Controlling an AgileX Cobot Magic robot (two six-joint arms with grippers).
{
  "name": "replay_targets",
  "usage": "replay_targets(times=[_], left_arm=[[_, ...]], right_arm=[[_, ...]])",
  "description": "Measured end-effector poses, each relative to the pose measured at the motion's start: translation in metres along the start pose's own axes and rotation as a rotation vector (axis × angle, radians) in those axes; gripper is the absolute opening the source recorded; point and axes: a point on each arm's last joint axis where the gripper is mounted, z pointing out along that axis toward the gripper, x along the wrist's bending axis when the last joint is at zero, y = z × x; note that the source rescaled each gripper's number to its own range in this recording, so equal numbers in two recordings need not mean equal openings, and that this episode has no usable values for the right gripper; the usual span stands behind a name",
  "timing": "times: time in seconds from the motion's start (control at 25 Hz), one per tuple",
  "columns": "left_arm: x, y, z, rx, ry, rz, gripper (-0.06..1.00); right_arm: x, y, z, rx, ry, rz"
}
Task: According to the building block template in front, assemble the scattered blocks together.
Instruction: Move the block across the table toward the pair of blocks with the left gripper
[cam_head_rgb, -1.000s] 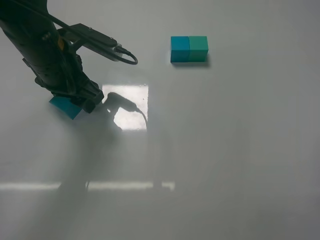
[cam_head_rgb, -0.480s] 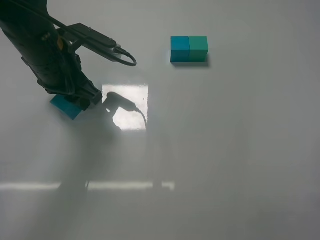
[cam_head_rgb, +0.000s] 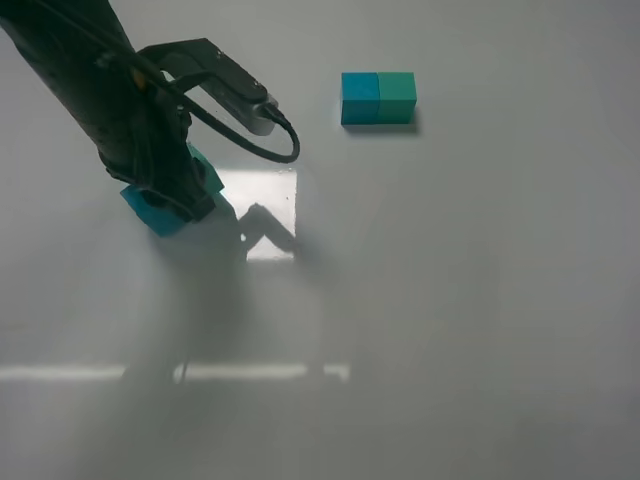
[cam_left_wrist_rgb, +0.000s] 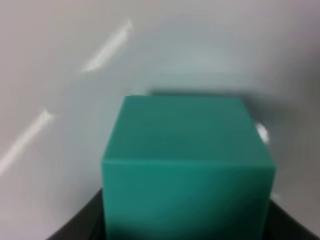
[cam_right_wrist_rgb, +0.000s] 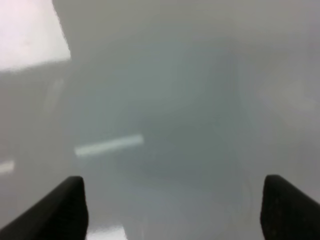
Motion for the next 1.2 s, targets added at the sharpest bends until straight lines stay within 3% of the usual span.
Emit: replay_targets(times=[0.44,0.6,0.96,1.2], left_arm=[[-0.051,0.023,-0.028,-0.119,-0.061,0.3,0.0],[-0.066,0.033,-0.021,-0.12,-0.073,0.375,0.0],[-0.113,0.057,0.002,-0.117,-0.102,0.491,0.0],[-0.123,0.067,0.011,-0.121,-0.074,0.541,0.0]], right_arm=[[0.0,0.0,0.0,0.0,0.0,0.0],[0.0,0.0,0.0,0.0,0.0,0.0],[0.0,0.0,0.0,0.0,0.0,0.0],[0.0,0.0,0.0,0.0,0.0,0.0]])
